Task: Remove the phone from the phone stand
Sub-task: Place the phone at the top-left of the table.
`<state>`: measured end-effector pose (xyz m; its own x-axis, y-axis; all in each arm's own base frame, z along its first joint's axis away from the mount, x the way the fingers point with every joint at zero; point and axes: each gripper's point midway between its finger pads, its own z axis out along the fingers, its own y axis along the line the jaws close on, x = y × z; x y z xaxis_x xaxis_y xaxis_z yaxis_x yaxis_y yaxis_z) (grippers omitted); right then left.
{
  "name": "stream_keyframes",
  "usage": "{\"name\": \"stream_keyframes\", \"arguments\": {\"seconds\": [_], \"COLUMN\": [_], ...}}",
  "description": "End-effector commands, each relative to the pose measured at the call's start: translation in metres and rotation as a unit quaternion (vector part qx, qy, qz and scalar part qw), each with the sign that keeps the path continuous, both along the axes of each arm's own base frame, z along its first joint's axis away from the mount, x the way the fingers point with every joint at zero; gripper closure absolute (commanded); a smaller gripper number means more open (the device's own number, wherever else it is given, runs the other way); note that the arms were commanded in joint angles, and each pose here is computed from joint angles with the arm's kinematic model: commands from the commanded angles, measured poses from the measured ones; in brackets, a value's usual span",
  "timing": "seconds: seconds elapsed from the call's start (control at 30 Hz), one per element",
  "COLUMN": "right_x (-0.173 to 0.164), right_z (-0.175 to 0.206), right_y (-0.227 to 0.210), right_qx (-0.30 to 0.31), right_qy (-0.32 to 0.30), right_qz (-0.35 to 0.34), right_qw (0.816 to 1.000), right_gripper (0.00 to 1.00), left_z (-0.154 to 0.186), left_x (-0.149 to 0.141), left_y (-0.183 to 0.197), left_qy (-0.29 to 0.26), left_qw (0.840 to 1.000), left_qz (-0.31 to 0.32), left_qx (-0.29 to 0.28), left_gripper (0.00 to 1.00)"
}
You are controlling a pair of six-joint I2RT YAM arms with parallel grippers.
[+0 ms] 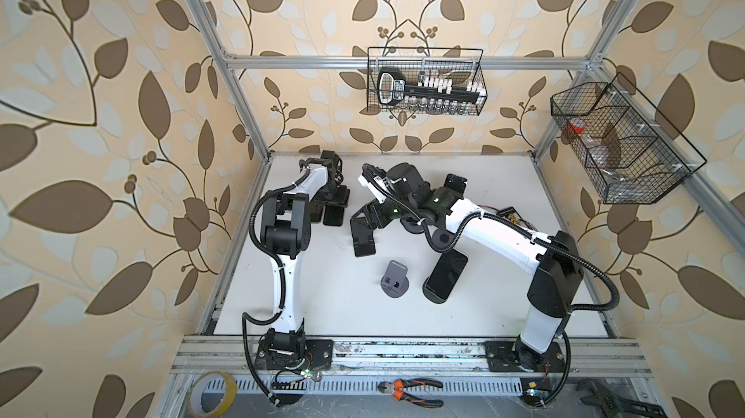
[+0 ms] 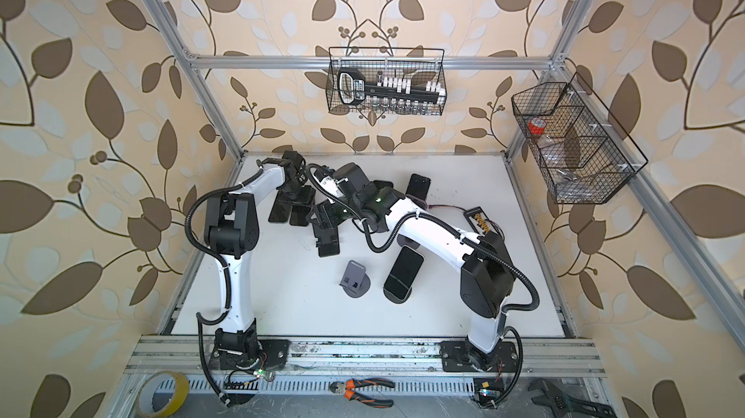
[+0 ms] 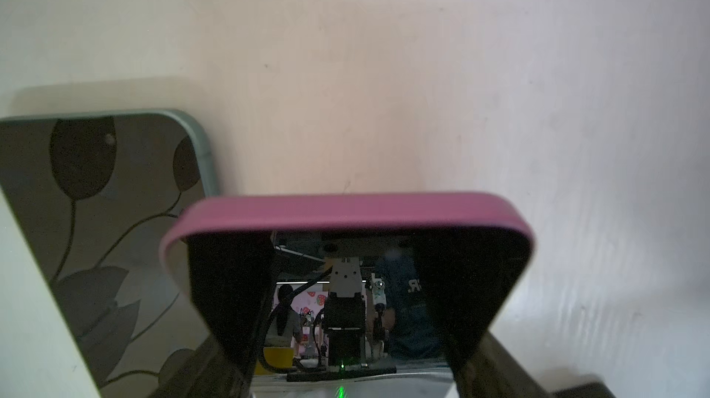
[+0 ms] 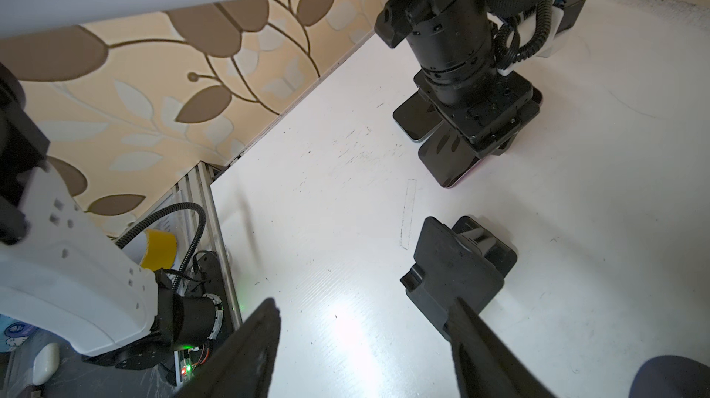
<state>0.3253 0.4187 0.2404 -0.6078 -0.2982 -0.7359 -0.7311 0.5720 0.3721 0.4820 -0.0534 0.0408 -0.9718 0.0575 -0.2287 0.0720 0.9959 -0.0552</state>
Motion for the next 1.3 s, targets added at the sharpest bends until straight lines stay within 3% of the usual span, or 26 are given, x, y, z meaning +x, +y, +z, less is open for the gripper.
{"name": "stream_keyframes", "arguments": {"seconds": [0.0,0.7,1.27], "right_x": [0.000,0.000,0.002], "right_z": [-0.004,-0.003,0.011], "right_y": [0.002,0.005,0.008], "right_qx": [-0.001,0.001,0.017], "right_qy": [0.013,0.024,0.037], "right_qz": [0.004,0.005,-0.008], "right_qw": [1.000,1.000,0.999], "right_gripper": [0.30,0.30,0.30], "left_z": [0.010,-0.012,-0.006], "left_x": [0.009,0.009,0.010], "left_y": [0.000,-0.004,-0.004], "left_qy": [-0.013,0.009,0.003], "left_qw": [1.000,1.000,1.000], "left_qz": [-0.009,-0.006,-0.010], "left_qx": [0.012,0.016,0.020], "left_gripper": [0.38,0.33,0.27]}}
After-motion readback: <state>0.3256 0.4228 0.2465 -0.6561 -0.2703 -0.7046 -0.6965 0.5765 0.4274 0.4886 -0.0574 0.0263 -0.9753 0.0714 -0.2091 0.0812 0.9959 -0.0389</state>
